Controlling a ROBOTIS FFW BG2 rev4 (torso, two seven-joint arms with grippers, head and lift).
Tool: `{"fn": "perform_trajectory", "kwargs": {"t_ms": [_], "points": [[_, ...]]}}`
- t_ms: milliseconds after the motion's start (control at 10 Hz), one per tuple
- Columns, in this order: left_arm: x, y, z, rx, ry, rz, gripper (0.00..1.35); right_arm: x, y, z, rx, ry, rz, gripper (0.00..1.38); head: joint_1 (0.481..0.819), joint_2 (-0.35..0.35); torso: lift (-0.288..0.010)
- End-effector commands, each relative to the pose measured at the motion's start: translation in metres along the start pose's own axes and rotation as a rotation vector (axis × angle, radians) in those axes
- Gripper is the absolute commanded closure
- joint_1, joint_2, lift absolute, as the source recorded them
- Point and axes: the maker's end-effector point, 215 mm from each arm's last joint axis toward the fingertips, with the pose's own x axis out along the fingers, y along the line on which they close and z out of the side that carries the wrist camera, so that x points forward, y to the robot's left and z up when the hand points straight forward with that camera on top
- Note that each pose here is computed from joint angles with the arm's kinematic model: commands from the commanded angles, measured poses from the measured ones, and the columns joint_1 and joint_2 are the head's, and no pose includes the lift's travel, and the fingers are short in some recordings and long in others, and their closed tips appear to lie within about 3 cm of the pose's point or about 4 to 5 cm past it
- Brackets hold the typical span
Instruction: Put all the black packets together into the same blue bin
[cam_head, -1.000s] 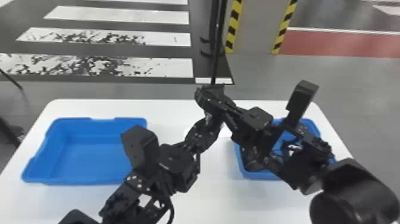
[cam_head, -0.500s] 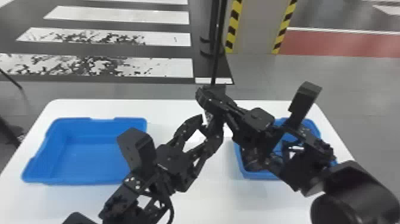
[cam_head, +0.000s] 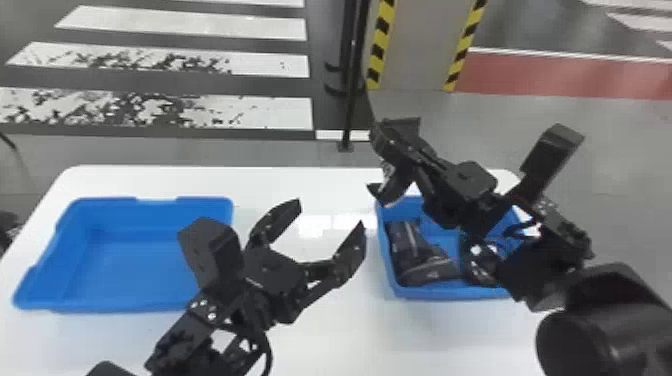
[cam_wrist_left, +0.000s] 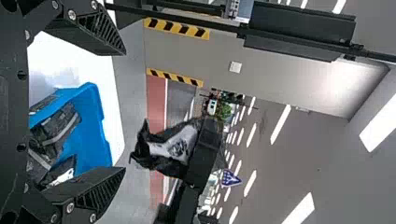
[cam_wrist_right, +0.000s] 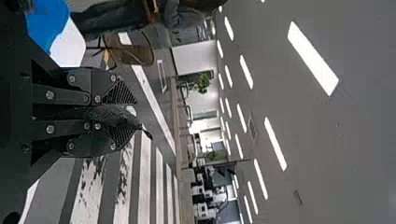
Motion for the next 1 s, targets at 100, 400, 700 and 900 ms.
{"fn": "perform_trajectory", "kwargs": {"t_ms": [100, 400, 700, 900], "points": [[-0.001, 0.005, 0.002, 0.0, -0.005, 0.011, 0.16, -0.048, -0.084, -0.013, -0.077, 0.052, -0.184, 1.12, 0.686, -0.192, -0.11], [-0.006, 0.013, 0.001, -0.006, -0.008, 0.028, 0.16, -0.119, -0.192, -0.047, -0.126, 0.168, -0.388, 1.12, 0.695, -0.313, -0.11], [-0.005, 0.012, 0.001, -0.003, -0.008, 0.026, 0.16, -0.104, -0.223, -0.077, -0.105, 0.217, -0.37, 1.1, 0.695, -0.35, -0.11], [-0.006, 0.015, 0.001, -0.003, -0.01, 0.033, 0.16, -0.1, -0.213, -0.093, -0.059, 0.22, -0.334, 0.43, 0.695, -0.35, -0.11]]}}
